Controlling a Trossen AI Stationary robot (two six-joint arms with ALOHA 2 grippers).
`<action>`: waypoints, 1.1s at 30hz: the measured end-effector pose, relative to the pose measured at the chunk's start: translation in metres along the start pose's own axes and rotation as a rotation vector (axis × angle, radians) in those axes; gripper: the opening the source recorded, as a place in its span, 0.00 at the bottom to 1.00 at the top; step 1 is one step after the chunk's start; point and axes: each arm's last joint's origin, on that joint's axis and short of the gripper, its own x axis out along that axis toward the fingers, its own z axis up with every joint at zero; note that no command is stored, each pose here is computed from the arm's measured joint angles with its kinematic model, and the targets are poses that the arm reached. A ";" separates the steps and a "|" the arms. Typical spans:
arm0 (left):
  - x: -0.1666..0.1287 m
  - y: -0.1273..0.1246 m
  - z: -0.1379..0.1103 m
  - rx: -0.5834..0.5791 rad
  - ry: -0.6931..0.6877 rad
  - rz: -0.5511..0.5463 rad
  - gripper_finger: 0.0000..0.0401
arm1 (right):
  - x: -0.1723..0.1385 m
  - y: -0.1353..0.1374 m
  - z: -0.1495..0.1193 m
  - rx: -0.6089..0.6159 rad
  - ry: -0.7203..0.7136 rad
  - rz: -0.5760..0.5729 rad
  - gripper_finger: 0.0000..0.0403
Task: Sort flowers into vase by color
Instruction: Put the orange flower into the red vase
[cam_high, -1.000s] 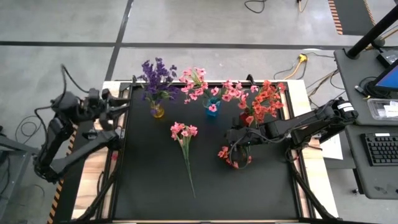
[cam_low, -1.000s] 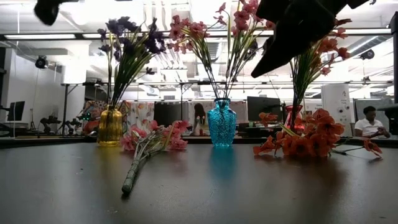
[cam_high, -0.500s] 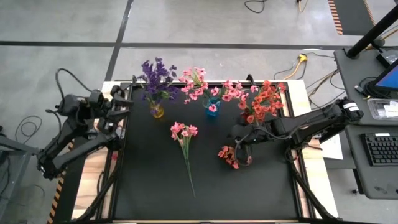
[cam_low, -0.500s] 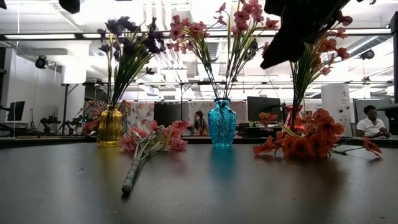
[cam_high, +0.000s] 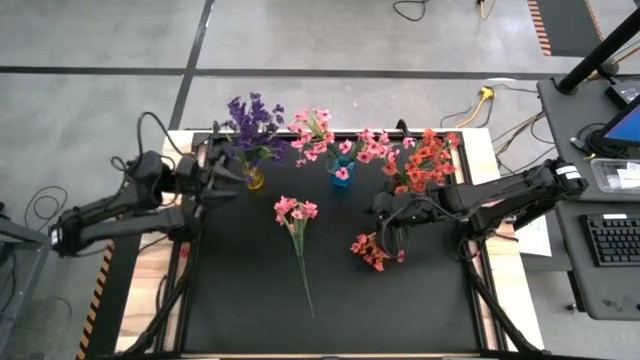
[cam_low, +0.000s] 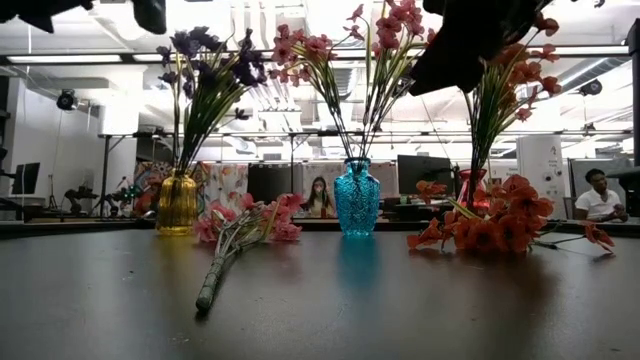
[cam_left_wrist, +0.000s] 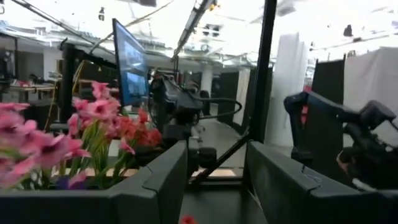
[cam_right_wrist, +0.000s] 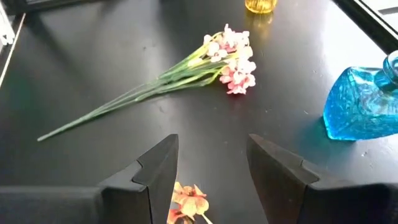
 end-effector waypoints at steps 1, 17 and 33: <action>0.003 -0.001 0.000 0.010 0.004 -0.005 0.39 | 0.000 -0.001 0.000 0.003 -0.003 -0.001 0.45; 0.045 -0.036 -0.024 0.096 0.120 -0.030 0.40 | 0.000 0.000 0.001 0.116 -0.005 0.010 0.45; 0.068 -0.045 -0.050 0.064 0.238 -0.060 0.40 | 0.000 0.024 0.002 0.272 -0.008 0.213 0.45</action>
